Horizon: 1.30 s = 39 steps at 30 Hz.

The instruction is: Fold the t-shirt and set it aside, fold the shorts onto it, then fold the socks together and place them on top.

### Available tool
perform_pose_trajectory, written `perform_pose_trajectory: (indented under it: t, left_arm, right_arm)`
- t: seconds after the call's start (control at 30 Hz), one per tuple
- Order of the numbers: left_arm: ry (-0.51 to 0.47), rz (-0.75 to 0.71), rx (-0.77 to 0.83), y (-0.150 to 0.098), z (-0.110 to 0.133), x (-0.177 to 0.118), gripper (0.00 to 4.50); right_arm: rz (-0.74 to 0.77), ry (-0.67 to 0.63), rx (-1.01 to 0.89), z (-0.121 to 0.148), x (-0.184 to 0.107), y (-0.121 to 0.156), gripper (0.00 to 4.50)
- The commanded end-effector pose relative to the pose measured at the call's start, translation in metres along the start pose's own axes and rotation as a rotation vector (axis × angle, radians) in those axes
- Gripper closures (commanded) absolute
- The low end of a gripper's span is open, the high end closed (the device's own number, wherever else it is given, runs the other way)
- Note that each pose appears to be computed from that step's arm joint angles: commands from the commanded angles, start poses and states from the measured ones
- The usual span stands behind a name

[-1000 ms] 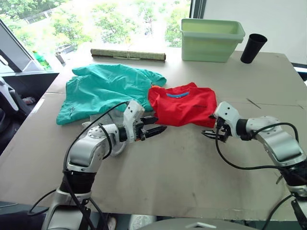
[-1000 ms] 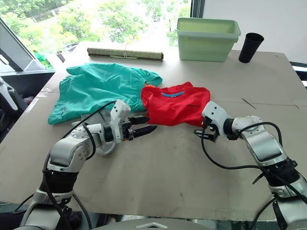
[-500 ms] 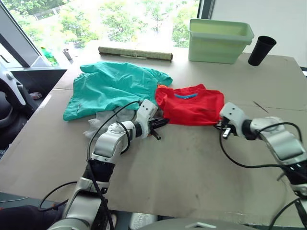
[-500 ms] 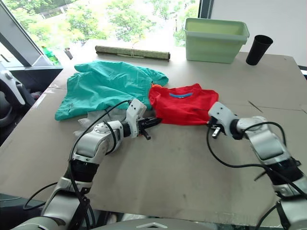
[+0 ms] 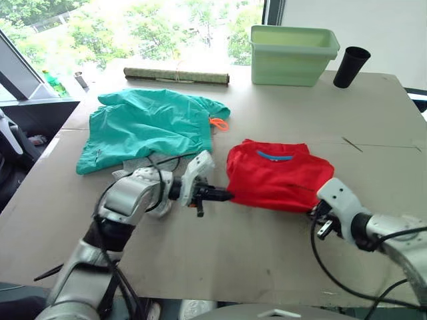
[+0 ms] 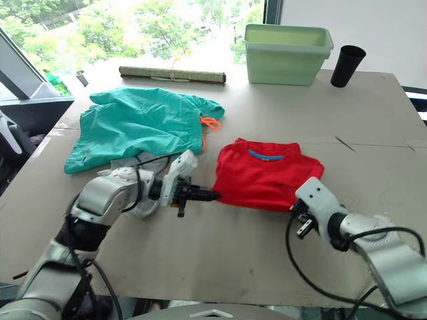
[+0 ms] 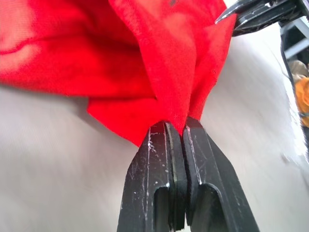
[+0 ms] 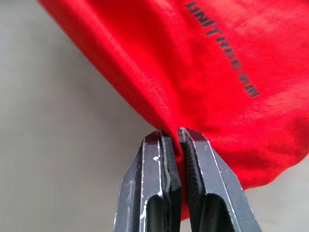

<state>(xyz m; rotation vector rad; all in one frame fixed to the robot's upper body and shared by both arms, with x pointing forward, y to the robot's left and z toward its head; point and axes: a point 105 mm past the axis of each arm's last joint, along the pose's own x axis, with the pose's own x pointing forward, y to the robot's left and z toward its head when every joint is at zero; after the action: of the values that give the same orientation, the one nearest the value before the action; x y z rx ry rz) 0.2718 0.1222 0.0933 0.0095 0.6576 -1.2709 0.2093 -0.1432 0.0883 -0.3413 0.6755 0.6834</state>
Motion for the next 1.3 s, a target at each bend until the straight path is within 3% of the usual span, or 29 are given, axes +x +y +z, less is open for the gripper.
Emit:
perform_pose_trajectory:
  t: [0.03,0.07,0.1,0.17,0.23,0.37,0.5,0.63,0.8,1.03,1.23,1.3]
  left_arm:
    - [-0.092,-0.004,-0.068,-0.008,0.009,-0.02,4.5]
    - [-0.117,-0.008,-0.113,-0.006,0.011,-0.025,4.5]
    - [-0.145,0.008,-0.138,-0.001,0.015,-0.029,3.92]
    - [-0.204,0.06,-0.163,0.013,0.027,-0.039,3.67]
    - [-0.232,0.067,-0.18,0.02,0.038,-0.049,2.75]
    - [-0.187,-0.054,-0.148,0.007,0.049,-0.062,2.75]
    - [-0.219,0.174,-0.069,0.053,0.073,-0.046,2.75]
    - [-0.189,0.244,0.007,0.072,0.089,-0.012,2.75]
    - [-0.122,0.329,0.109,0.092,0.093,0.009,2.75]
    - [-0.024,0.267,0.179,0.095,0.087,0.025,2.75]
    - [-0.025,0.212,0.173,0.093,0.09,0.027,4.41]
    - [-0.04,0.207,0.201,0.092,0.096,0.028,4.41]
  right_arm:
    - [0.064,-0.013,-0.021,0.0,-0.006,0.02,3.27]
    - [0.065,-0.02,-0.021,0.0,-0.008,0.019,2.94]
    - [0.069,-0.033,-0.025,0.001,-0.01,0.019,2.33]
    - [0.07,-0.07,-0.029,0.006,-0.017,0.014,1.64]
    - [0.088,-0.109,-0.052,0.011,-0.025,0.012,1.54]
    - [0.105,-0.237,-0.056,0.032,-0.037,0.009,1.54]
    - [0.044,-0.303,-0.044,0.049,-0.029,-0.009,1.54]
    - [0.071,-0.296,-0.067,0.052,-0.013,-0.007,1.54]
    - [0.092,-0.362,-0.094,0.063,-0.003,-0.004,1.54]
    - [0.06,-0.4,-0.076,0.062,0.002,-0.004,1.54]
    - [0.027,-0.434,-0.063,0.062,-0.004,-0.003,1.54]
    - [0.017,-0.443,-0.056,0.062,-0.006,-0.003,1.54]
